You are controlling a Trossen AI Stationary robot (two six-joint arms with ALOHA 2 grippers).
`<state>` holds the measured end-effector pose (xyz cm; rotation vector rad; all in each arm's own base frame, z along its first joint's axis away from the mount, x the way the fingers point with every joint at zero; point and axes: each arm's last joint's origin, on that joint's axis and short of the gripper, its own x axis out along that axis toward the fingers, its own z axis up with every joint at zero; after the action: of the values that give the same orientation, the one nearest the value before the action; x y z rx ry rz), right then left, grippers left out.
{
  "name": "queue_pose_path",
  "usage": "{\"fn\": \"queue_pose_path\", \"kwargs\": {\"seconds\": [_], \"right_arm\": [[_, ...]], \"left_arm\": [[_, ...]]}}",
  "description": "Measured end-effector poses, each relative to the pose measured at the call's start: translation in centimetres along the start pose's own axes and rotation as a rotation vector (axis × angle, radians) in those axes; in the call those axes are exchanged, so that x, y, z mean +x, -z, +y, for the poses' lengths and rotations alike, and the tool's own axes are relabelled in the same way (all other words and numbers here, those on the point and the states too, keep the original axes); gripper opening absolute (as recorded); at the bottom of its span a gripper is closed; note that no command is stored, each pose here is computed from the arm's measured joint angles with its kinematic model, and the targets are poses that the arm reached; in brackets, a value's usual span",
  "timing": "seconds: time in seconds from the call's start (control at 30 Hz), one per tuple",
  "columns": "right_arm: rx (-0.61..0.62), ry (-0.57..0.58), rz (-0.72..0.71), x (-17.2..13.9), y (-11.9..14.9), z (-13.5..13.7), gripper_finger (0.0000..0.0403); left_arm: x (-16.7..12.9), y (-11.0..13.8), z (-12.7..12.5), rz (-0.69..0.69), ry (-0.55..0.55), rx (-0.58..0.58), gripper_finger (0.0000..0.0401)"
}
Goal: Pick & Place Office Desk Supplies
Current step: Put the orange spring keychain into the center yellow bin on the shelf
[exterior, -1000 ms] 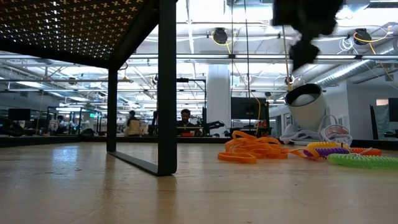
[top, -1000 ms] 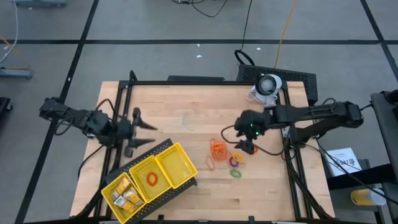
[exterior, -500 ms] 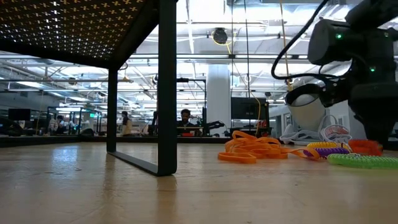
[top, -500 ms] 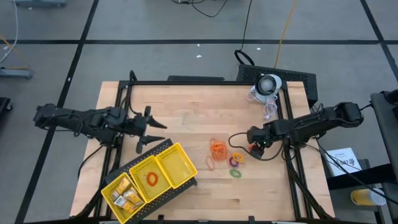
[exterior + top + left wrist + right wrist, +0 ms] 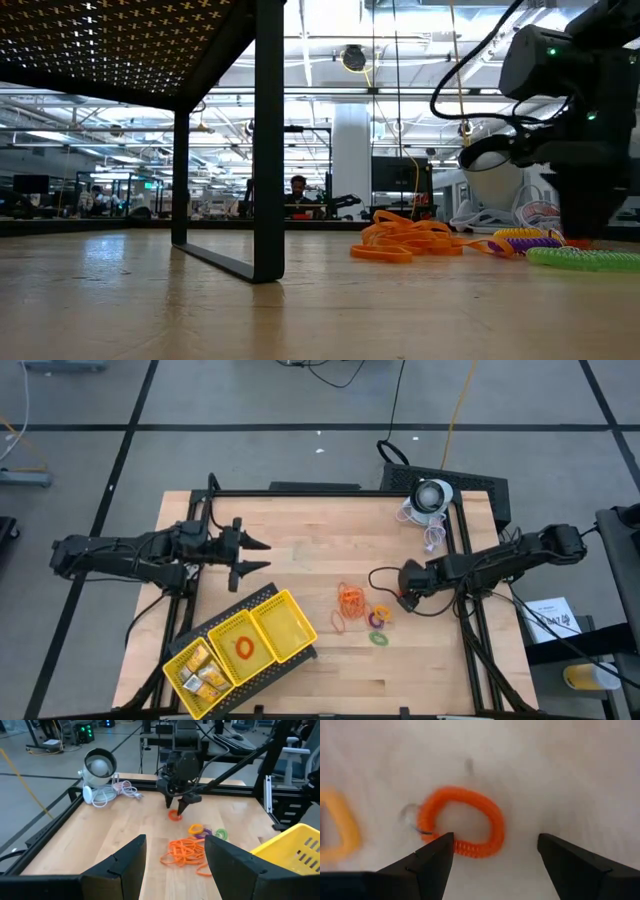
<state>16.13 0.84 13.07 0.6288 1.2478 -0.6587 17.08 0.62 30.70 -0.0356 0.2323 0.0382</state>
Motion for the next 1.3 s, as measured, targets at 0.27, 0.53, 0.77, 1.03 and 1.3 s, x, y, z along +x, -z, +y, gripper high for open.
{"fn": "queue_pose_path", "kwargs": {"seconds": [0.27,0.53,0.77,1.03,1.3], "right_arm": [[-0.101,-0.06,-0.353,-0.2,-2.2,1.7,0.0281],[-0.18,-0.029,-0.414,0.2,-3.2,1.9,0.0281],[-0.345,-0.03,-0.424,1.5,-2.8,1.5,0.0281],[-0.425,-0.091,-0.482,2.7,-1.9,0.9,0.0281],[-0.283,-0.117,-0.479,3.0,-2.1,0.3,0.0261]], "left_arm": [[0.0,0.2,0.4,0.017,-0.024,-0.005,0.0211],[0.0,0.4,0.5,0.039,-0.031,-0.038,0.0211],[0.0,0.4,0.5,0.041,-0.031,-0.03,0.0211],[0.0,0.4,0.5,0.046,-0.031,-0.038,0.0211],[0.0,0.4,0.5,0.046,-0.031,-0.039,0.0211]]}}
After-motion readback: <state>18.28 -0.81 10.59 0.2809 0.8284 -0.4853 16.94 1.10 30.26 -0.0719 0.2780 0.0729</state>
